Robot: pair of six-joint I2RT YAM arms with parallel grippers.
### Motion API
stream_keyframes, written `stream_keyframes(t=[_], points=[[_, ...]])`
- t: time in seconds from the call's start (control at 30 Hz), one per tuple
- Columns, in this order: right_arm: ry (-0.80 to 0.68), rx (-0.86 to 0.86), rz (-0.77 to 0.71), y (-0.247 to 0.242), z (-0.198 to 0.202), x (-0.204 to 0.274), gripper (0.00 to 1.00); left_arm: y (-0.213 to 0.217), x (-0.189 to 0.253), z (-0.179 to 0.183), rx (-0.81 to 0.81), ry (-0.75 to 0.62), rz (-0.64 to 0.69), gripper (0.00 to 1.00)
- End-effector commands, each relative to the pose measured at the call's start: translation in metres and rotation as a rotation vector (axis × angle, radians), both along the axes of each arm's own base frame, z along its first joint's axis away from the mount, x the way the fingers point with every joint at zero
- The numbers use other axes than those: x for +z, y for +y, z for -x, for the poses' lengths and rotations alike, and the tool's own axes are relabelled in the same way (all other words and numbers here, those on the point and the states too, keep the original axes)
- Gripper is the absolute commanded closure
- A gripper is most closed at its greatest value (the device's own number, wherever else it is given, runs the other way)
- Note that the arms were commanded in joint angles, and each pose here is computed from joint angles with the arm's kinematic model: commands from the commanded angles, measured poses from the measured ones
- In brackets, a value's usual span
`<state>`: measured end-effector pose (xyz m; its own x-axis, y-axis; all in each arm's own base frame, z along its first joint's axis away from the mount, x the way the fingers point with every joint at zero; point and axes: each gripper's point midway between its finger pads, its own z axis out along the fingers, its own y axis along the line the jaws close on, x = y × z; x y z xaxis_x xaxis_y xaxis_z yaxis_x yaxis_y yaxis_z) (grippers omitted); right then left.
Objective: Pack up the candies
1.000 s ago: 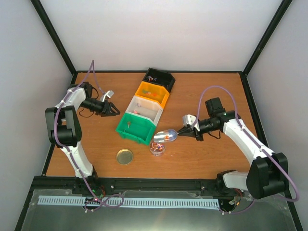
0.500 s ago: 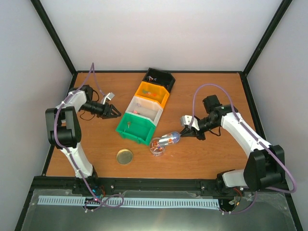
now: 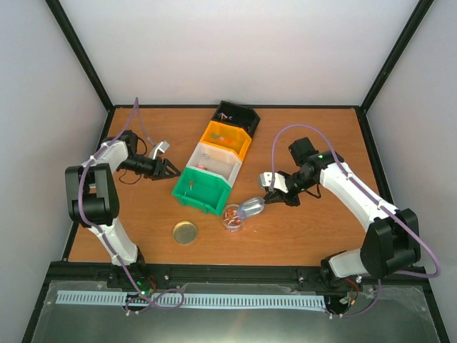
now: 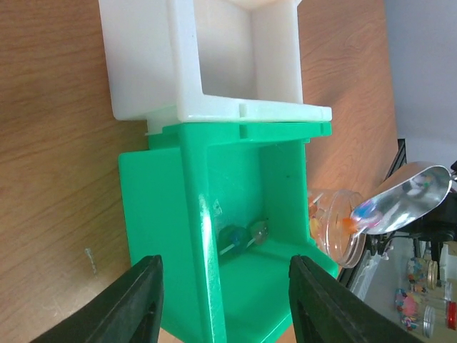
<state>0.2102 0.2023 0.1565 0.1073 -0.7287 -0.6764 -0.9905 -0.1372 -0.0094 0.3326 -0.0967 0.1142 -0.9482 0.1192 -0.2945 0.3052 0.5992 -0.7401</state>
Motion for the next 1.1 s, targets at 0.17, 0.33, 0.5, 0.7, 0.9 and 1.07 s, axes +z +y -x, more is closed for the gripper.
stream_keyframes(t=[0.17, 0.33, 0.5, 0.7, 0.9, 1.07], points=[[-0.004, 0.003, 0.06, 0.003, -0.001, 0.006, 0.97, 0.003, 0.002, -0.005, 0.004, -0.1, -0.087, 0.48], [-0.018, -0.003, 0.064, 0.003, -0.005, 0.011, 0.97, -0.004, 0.0, -0.003, -0.037, -0.128, -0.136, 0.45], [-0.016, -0.069, 0.027, 0.011, -0.018, 0.023, 0.97, -0.017, -0.002, -0.006, -0.089, -0.157, -0.202, 0.45], [0.018, -0.25, -0.076, 0.014, -0.059, 0.044, 0.97, -0.027, -0.01, -0.008, -0.164, -0.184, -0.293, 0.44], [0.014, -0.406, -0.158, 0.007, -0.098, 0.051, 0.97, -0.019, -0.021, -0.022, -0.168, -0.203, -0.446, 0.46], [0.048, -0.509, -0.178, -0.001, -0.12, 0.043, 0.97, -0.001, -0.028, -0.046, -0.13, -0.2, -0.569, 0.48]])
